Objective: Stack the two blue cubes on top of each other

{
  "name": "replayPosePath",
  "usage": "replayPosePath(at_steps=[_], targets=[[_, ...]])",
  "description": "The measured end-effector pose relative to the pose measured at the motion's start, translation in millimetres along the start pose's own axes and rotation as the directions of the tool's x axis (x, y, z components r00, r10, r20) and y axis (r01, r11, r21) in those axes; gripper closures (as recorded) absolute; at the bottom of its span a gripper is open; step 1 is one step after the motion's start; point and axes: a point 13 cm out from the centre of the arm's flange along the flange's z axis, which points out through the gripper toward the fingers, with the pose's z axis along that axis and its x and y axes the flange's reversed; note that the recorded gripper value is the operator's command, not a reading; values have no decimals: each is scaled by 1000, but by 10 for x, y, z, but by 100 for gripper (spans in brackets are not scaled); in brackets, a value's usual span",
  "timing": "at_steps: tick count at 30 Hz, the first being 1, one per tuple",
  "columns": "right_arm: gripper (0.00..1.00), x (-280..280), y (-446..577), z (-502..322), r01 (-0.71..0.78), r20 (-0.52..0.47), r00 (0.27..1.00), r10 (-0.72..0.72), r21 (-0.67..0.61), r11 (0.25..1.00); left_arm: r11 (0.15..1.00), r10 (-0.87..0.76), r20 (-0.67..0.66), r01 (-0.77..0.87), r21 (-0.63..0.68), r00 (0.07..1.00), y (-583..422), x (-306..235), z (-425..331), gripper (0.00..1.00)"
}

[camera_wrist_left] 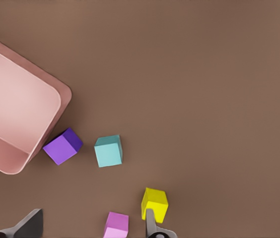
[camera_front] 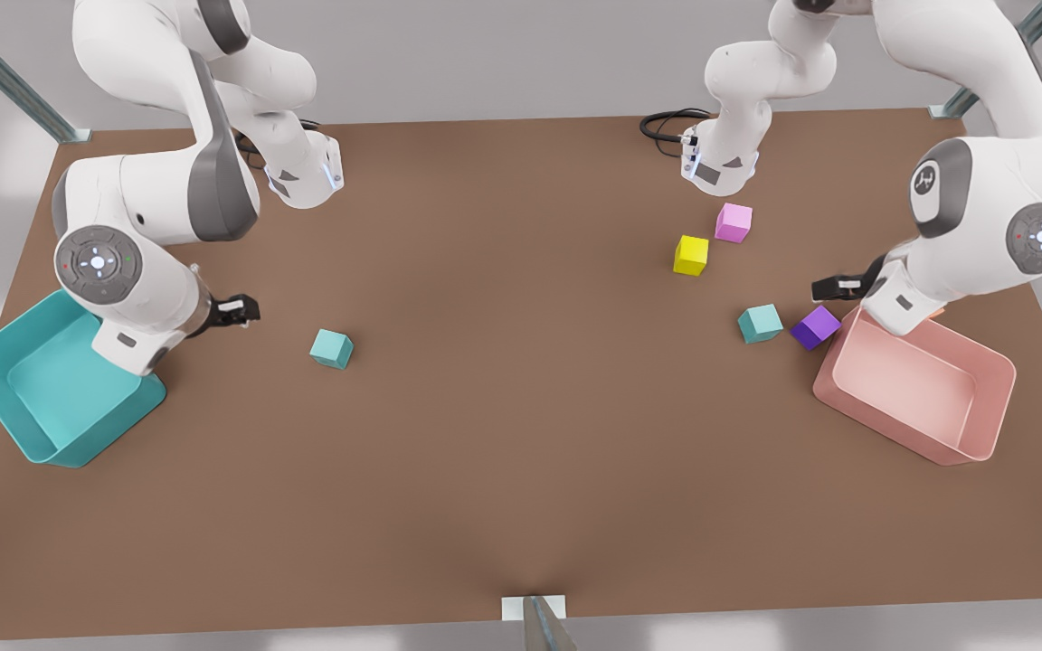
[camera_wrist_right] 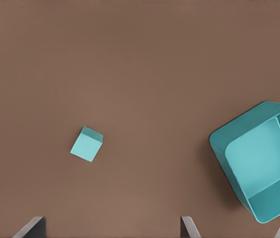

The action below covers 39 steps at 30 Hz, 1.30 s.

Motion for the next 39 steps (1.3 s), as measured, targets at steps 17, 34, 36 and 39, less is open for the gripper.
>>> replayPosePath(at_steps=[17,34,36,39], targets=[[0,-147,928,3150,-85,55,995,88,-59,995,1000,-26,-4,26,1,1000,100,-206,207,0],[0,6,1132,3512,-474,-67,880,469,-107,874,999,-35,-99,38,28,995,139,-257,663,0],[0,-15,1155,3562,-491,-79,871,485,-102,865,999,-33,-107,36,28,994,138,-276,713,0],[0,-11,1193,3705,-513,-104,857,504,-88,854,999,-31,-111,34,29,993,136,-282,735,0]])
